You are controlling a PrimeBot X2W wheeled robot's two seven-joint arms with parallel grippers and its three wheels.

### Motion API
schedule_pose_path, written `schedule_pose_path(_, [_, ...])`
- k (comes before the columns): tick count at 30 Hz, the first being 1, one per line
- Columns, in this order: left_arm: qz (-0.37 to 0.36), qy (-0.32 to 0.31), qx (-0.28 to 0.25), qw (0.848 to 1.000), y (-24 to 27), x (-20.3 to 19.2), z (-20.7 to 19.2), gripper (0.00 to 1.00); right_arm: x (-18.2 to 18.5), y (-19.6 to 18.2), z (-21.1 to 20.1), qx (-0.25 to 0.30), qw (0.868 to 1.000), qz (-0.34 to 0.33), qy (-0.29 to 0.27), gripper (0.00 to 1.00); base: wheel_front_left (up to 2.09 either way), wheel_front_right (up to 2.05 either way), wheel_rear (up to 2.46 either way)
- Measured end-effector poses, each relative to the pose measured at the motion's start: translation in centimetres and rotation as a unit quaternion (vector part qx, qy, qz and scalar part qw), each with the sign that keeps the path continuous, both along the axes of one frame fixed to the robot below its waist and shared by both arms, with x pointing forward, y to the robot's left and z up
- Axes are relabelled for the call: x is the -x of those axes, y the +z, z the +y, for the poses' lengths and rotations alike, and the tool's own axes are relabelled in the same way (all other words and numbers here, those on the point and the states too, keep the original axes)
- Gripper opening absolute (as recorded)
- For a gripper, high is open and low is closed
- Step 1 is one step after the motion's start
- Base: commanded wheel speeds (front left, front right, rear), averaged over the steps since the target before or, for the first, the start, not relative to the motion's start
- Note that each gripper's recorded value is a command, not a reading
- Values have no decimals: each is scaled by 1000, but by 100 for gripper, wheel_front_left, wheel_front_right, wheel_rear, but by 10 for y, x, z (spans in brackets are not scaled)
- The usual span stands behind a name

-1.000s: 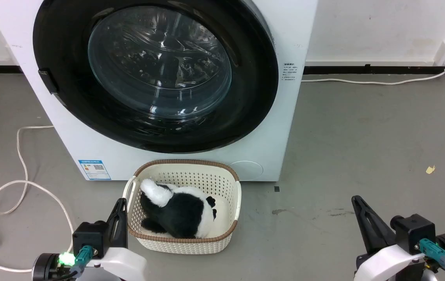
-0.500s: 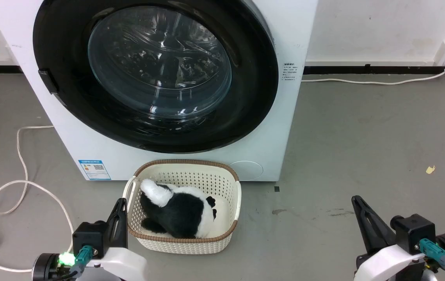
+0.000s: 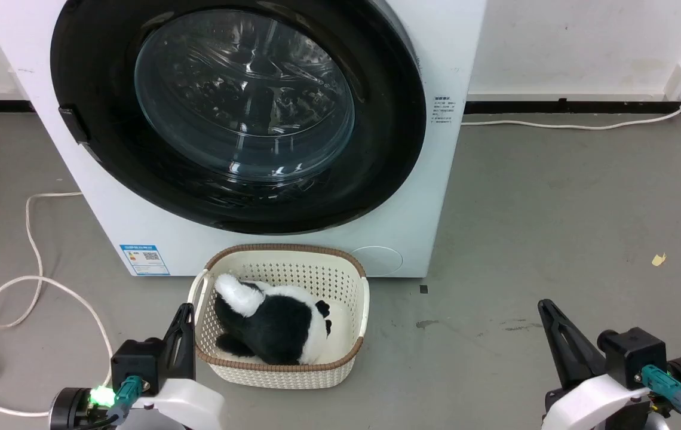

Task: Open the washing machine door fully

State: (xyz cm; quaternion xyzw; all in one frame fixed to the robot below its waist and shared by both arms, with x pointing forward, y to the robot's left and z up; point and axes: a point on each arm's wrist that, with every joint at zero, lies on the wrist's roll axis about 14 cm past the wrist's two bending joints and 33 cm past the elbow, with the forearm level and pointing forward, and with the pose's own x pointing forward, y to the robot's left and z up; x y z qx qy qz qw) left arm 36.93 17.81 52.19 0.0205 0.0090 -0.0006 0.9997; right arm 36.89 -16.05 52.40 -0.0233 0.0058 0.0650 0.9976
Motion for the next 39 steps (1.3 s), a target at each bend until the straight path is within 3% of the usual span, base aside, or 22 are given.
schedule_pose_path(12, [0,0,0,1000,0,0,0,0,0,0,0,0,1000,0,0,0,0,0,0])
schedule_pose_path(13, [0,0,0,1000,0,0,0,100,0,0,0,0,1000,0,0,100,0,0,0])
schedule_pose_path(39, [-3,-2,1,1000,-5,-1,-3,100,-5,-4,6,-9,1000,-5,9,100,0,0,0])
